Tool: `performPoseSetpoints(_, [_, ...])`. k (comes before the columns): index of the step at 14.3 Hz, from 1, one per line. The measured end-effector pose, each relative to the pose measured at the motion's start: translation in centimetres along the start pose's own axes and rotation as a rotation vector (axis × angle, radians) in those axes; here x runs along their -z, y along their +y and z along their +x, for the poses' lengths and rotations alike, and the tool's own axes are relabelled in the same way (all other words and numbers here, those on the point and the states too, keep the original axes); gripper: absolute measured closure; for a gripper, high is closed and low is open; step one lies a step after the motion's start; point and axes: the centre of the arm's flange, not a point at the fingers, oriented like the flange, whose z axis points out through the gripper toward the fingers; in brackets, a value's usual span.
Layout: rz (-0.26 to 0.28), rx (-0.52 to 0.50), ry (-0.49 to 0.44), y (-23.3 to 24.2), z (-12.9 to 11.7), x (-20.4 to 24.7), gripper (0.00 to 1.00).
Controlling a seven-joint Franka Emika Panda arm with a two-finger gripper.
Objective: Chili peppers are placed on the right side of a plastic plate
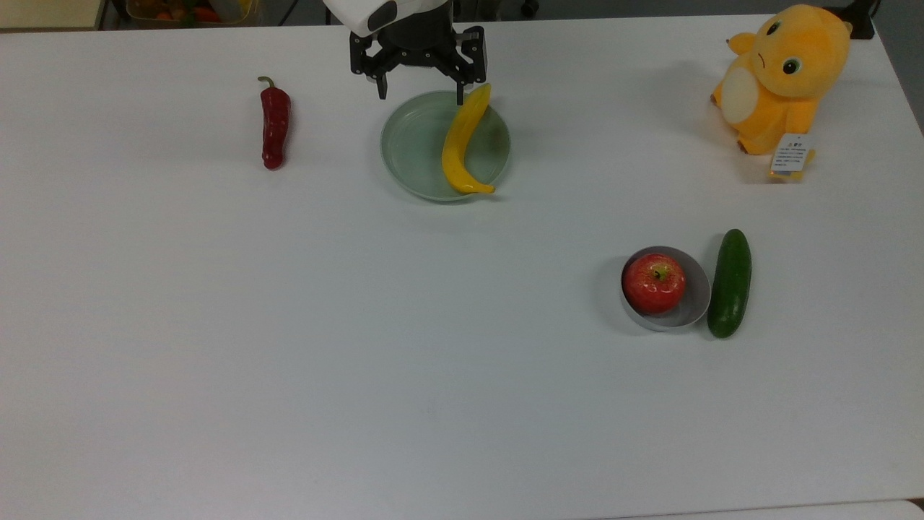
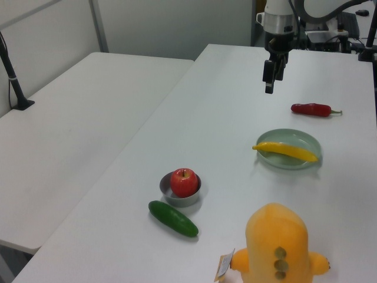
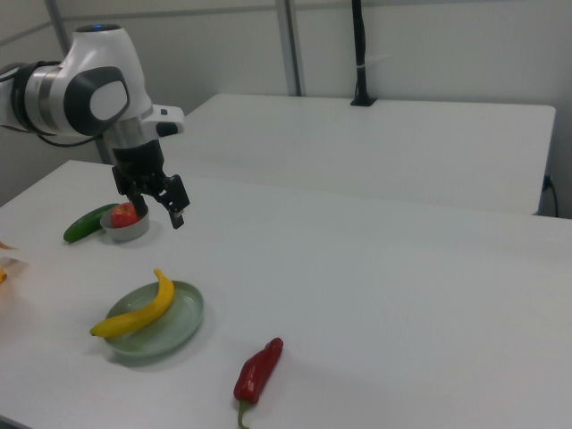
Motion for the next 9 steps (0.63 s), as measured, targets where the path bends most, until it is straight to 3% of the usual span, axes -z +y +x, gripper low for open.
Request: performPoseSetpoints(9, [-0.003, 0.019, -0.019, -0.1, -0.1, -1.0, 0.0])
